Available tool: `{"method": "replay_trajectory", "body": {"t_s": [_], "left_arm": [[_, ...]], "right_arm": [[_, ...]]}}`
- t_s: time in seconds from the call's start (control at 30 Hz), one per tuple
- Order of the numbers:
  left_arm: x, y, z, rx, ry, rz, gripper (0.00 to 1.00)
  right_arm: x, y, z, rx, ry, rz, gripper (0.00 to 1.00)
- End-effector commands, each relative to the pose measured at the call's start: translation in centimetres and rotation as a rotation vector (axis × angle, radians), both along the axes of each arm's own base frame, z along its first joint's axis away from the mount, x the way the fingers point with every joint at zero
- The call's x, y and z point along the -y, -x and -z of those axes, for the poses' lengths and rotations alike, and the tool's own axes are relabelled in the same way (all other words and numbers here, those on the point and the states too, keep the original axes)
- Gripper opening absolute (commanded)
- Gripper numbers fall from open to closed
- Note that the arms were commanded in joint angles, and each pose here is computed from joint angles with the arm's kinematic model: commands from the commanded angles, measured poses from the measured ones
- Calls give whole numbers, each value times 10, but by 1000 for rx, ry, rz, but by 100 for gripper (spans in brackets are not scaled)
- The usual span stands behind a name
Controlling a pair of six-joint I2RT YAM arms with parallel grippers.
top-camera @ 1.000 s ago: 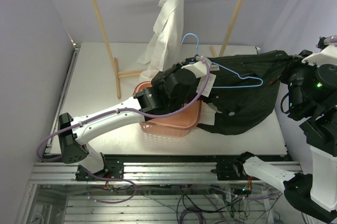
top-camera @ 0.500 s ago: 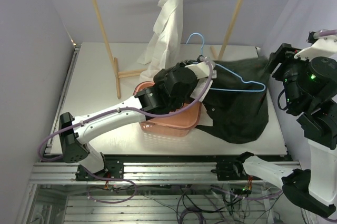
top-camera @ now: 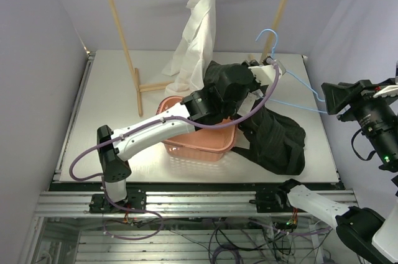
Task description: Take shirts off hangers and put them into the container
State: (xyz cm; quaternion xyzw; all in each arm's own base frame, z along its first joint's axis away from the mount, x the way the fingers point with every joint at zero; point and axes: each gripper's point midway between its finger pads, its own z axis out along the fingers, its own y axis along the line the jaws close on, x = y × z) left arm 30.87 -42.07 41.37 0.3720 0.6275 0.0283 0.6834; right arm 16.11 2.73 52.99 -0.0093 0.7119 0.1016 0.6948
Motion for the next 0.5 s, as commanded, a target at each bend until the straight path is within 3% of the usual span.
{"method": "replay_trajectory", "body": {"t_s": [0.0, 0.47], "left_arm": [[20, 10, -18, 49, 52, 121, 7], [24, 20, -26, 59, 145, 242, 7]], "right_arm": [[-15, 7, 19, -76, 62, -106, 44], [-37, 12, 48, -195, 46, -211, 38]]}}
